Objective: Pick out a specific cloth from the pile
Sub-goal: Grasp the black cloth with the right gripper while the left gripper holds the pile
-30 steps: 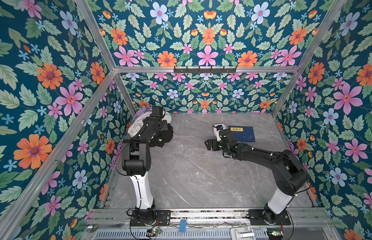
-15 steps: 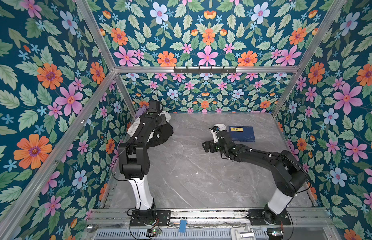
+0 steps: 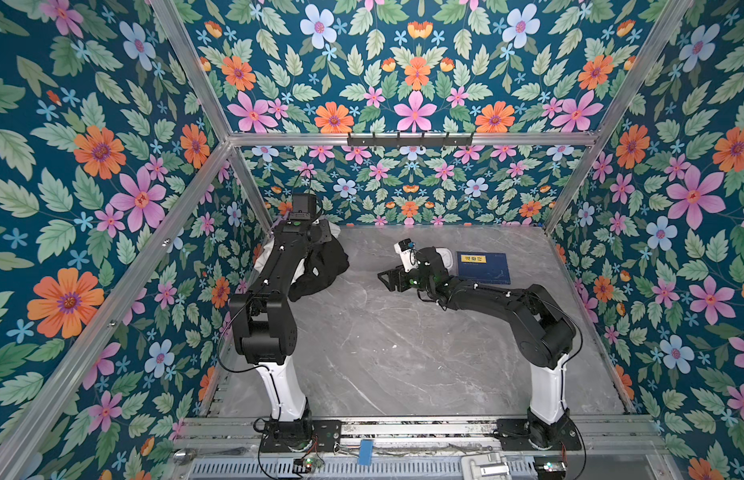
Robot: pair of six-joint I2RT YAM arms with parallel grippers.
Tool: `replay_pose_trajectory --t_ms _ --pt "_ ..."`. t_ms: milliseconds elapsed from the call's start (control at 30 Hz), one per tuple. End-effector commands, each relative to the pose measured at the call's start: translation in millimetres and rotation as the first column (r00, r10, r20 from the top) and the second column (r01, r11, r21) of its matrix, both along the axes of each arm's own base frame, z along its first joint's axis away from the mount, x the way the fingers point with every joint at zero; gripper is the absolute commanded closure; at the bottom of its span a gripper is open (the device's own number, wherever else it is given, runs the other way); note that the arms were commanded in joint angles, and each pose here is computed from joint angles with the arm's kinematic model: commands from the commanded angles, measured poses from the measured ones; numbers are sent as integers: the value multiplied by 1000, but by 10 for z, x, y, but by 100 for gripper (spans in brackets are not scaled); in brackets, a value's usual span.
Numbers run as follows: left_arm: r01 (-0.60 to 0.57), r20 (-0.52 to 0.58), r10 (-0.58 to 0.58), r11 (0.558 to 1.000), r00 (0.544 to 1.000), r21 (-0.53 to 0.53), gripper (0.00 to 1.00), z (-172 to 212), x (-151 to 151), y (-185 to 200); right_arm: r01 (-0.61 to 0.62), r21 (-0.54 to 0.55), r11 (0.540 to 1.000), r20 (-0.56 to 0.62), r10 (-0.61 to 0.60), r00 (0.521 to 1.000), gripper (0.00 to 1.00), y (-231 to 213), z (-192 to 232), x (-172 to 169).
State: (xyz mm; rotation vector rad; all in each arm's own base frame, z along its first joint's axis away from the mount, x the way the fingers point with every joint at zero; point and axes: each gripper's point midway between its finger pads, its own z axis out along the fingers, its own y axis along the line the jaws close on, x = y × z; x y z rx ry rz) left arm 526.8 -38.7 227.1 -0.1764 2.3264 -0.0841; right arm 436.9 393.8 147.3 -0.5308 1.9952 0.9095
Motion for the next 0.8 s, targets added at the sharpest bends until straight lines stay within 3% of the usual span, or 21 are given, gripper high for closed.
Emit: replay_pose_trajectory --t_ms 0,233,567,767 --pt "12 27 -11 999 1000 -31 100 141 -20 -47 -106 111 988 89 96 991 18 296 202 37" --pt "28 53 -25 998 998 -59 100 308 -90 -90 -205 82 975 234 181 955 18 728 100 164" --pt "47 104 -37 994 994 -95 100 574 -175 -138 -241 83 967 240 215 946 12 1086 -31 392" --pt "55 114 -43 993 993 -104 100 632 -200 -154 -204 118 972 178 181 967 9 1205 -190 570"
